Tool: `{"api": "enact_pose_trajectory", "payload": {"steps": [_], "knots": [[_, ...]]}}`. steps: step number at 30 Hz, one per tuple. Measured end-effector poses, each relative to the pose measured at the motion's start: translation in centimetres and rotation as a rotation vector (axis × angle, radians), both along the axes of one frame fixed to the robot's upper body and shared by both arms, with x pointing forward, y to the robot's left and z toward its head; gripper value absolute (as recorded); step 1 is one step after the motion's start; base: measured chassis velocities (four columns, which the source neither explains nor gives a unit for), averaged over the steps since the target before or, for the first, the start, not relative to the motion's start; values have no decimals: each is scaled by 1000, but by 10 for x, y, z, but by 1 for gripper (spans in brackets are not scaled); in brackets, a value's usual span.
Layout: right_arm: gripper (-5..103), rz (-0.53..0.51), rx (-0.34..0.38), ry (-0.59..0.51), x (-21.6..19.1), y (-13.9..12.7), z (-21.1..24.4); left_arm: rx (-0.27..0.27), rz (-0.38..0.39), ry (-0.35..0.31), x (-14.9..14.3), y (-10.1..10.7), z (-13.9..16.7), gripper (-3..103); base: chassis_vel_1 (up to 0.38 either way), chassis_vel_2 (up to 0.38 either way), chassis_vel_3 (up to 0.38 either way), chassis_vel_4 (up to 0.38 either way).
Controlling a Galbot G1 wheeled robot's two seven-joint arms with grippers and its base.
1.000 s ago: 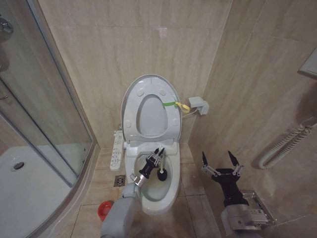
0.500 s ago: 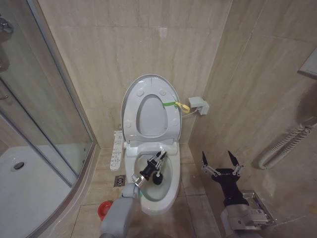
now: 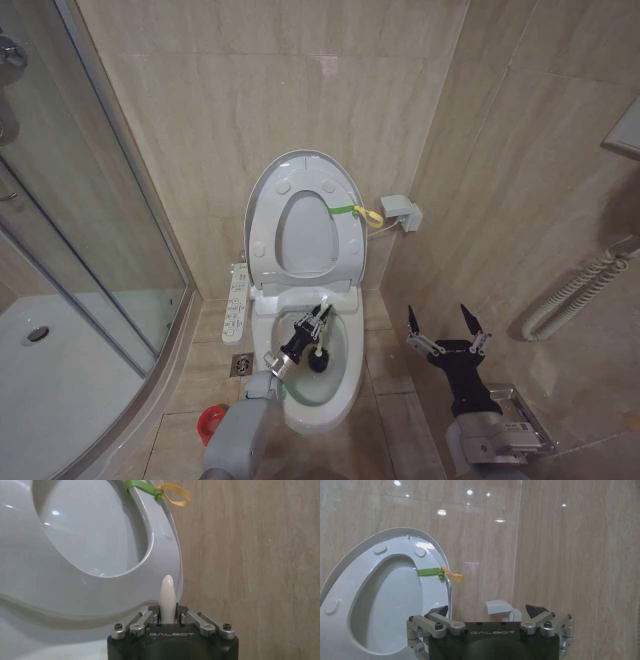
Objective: Open the toilet lid, clean the toilet bowl with a toilet brush, close the toilet lid, and flush.
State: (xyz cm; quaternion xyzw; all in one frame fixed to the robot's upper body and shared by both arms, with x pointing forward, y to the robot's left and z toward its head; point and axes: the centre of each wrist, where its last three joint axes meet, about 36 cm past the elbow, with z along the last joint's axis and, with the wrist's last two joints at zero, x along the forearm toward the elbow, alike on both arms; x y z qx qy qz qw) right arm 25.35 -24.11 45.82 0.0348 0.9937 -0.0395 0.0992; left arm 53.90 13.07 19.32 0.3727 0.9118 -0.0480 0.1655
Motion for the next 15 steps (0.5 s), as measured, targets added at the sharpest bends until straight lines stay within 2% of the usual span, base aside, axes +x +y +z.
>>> {"api": "enact_pose_trajectory", "payload": {"steps": [2,3,6,7,9,10,12,14,15], "knots": [[100,0,0,0,0,0,0,-46,17,5,0,-3,2,21,0,0,0,0],[100,0,0,0,0,0,0,-46,17,5,0,-3,2,21,0,0,0,0],[100,0,0,0,0,0,0,-180,48,53,-2,-13,6,21,0,0,0,0],[100,0,0,0,0,0,0,-196,49,61,-3,-14,6,21,0,0,0,0],[100,0,0,0,0,0,0,-190,45,62,-3,-13,5,21,0,0,0,0],[100,0,0,0,0,0,0,-170,37,60,-4,-12,3,21,0,0,0,0],[100,0,0,0,0,0,0,-112,22,47,-5,-8,-3,21,0,0,0,0],[100,0,0,0,0,0,0,-10,0,22,-3,-3,-5,21,0,0,0,0],[100,0,0,0,0,0,0,-10,0,22,-3,-3,-5,21,0,0,0,0]]}}
